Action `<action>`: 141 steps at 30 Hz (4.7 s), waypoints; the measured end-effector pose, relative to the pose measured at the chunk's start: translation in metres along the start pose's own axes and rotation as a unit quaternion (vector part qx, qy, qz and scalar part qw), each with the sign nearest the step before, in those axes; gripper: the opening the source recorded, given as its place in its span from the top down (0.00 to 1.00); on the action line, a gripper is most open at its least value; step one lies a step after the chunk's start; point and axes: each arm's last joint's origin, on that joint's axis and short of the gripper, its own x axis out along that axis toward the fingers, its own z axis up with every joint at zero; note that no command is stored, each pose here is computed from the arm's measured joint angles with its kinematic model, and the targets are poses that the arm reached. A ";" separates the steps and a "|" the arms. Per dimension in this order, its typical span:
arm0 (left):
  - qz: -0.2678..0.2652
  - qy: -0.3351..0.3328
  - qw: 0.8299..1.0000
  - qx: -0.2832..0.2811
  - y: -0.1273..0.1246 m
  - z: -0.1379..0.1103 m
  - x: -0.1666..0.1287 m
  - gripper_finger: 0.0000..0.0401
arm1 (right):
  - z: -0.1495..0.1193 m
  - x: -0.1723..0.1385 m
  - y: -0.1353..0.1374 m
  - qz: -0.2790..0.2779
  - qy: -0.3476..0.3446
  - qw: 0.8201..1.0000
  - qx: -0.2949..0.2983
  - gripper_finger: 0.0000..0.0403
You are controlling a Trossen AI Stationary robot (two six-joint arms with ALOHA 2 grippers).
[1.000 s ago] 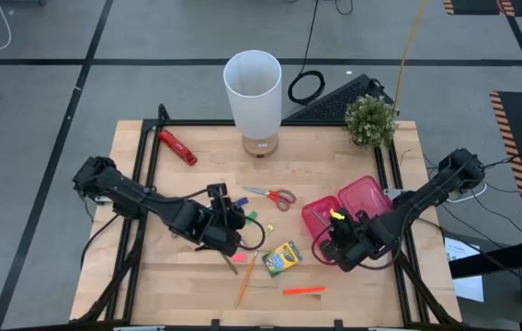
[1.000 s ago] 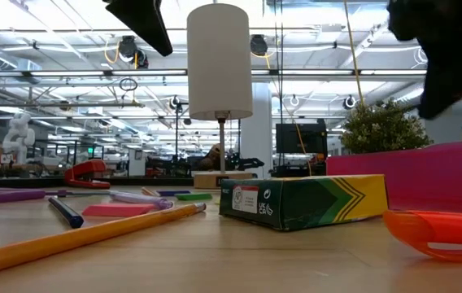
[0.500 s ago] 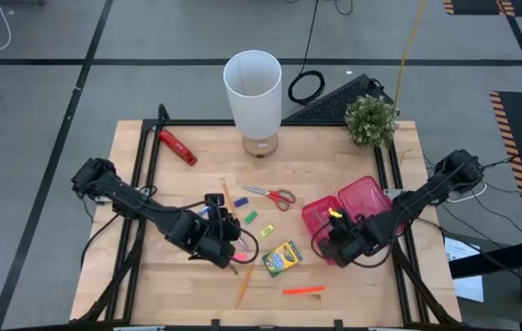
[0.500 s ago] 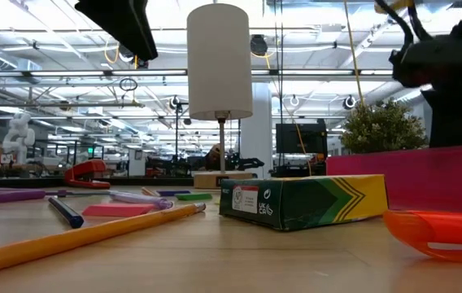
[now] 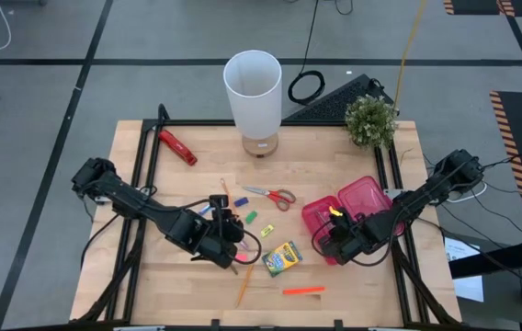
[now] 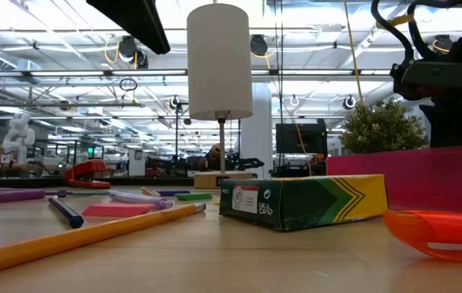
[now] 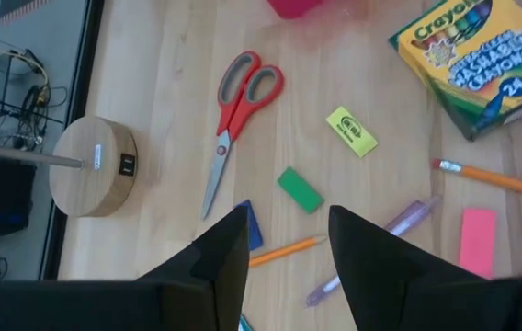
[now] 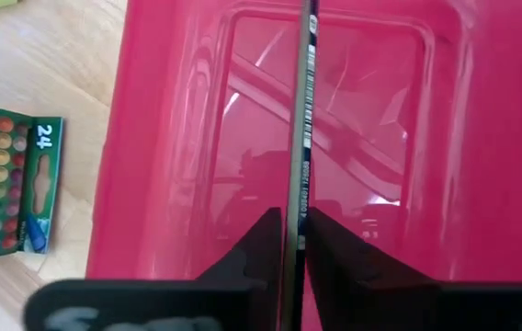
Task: Pack school essentials
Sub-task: Put the left blue pencil into the pink supply box, then put the blue pencil into the pink supply box
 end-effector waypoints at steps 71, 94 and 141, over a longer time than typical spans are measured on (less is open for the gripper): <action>-0.212 0.101 0.949 0.208 -0.044 -0.107 0.074 0.74 | 0.044 -0.071 0.030 0.280 -0.224 0.920 -0.155 0.68; -0.223 0.087 0.943 0.231 -0.041 -0.120 0.087 0.97 | 0.045 -0.072 0.032 0.287 -0.230 0.916 -0.158 0.68; -0.084 -0.014 0.981 0.175 -0.019 -0.010 -0.002 0.99 | 0.047 -0.075 0.034 0.252 -0.291 0.887 -0.256 0.68</action>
